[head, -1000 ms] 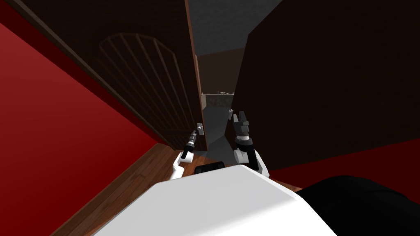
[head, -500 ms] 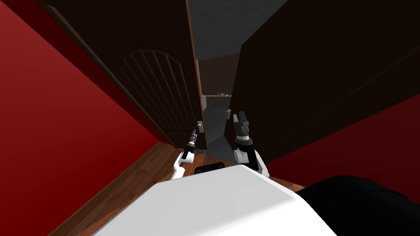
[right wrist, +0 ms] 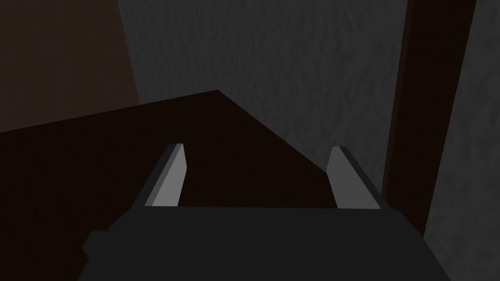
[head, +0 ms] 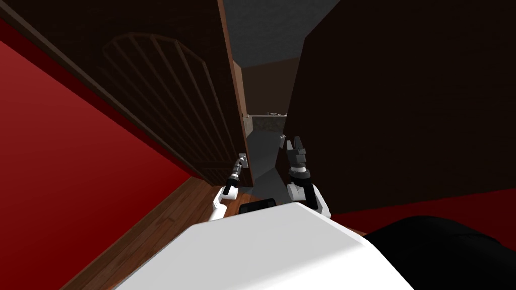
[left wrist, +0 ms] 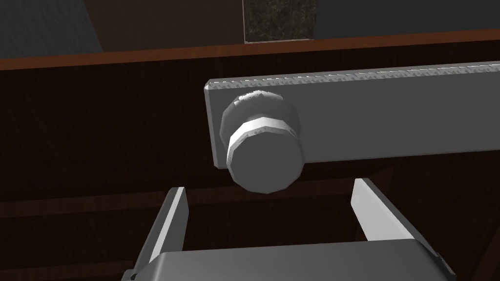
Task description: Push the door open
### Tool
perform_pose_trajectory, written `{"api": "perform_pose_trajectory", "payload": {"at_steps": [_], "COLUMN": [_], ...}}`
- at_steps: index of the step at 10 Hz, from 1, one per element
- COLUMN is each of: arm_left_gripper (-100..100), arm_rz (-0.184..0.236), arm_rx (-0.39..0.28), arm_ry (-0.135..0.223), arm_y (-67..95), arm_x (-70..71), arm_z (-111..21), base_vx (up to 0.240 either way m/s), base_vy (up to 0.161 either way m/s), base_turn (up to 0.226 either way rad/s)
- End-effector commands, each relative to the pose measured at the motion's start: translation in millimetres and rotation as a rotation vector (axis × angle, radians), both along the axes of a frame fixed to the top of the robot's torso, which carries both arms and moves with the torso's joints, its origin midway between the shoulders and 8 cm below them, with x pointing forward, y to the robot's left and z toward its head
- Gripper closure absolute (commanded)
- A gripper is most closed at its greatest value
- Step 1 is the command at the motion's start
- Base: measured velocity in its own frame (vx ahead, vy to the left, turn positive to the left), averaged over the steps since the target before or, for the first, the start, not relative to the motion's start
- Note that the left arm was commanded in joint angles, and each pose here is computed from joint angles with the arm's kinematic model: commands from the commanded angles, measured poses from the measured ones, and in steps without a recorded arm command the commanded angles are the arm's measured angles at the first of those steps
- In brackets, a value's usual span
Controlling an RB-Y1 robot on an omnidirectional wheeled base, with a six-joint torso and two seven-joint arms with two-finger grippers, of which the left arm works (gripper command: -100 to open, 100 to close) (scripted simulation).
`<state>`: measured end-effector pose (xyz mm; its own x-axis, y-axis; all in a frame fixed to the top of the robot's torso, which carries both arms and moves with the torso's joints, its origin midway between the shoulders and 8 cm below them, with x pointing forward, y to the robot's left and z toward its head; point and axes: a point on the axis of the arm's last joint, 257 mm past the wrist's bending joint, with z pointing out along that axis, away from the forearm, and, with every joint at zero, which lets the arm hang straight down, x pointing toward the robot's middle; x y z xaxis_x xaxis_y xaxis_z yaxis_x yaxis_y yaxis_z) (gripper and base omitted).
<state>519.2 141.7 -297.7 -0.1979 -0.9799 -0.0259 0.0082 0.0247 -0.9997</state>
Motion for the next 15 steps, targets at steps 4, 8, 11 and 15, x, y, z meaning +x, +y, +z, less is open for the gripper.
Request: {"api": "perform_pose_trajectory", "payload": {"at_steps": [4,8,11,15], "arm_left_gripper": [100,100,100,100], "arm_rz": [0.004,0.004,-0.004,-0.025], "arm_rx": [-0.006,-0.006,0.008,0.028], "arm_ry": [-0.002,-0.002,0.003,0.004], "arm_y": [-1.5,-1.5,-2.9,-10.6], "arm_x": [1.9,1.9,0.5,-1.5], "arm_z": [0.5,0.5,-3.0,-5.5], "base_vx": [0.108,-0.020,0.090,0.173], "base_vy": [-0.021,0.004,-0.023,-0.051], "base_turn": [-0.009,-0.001,0.104,0.157]}}
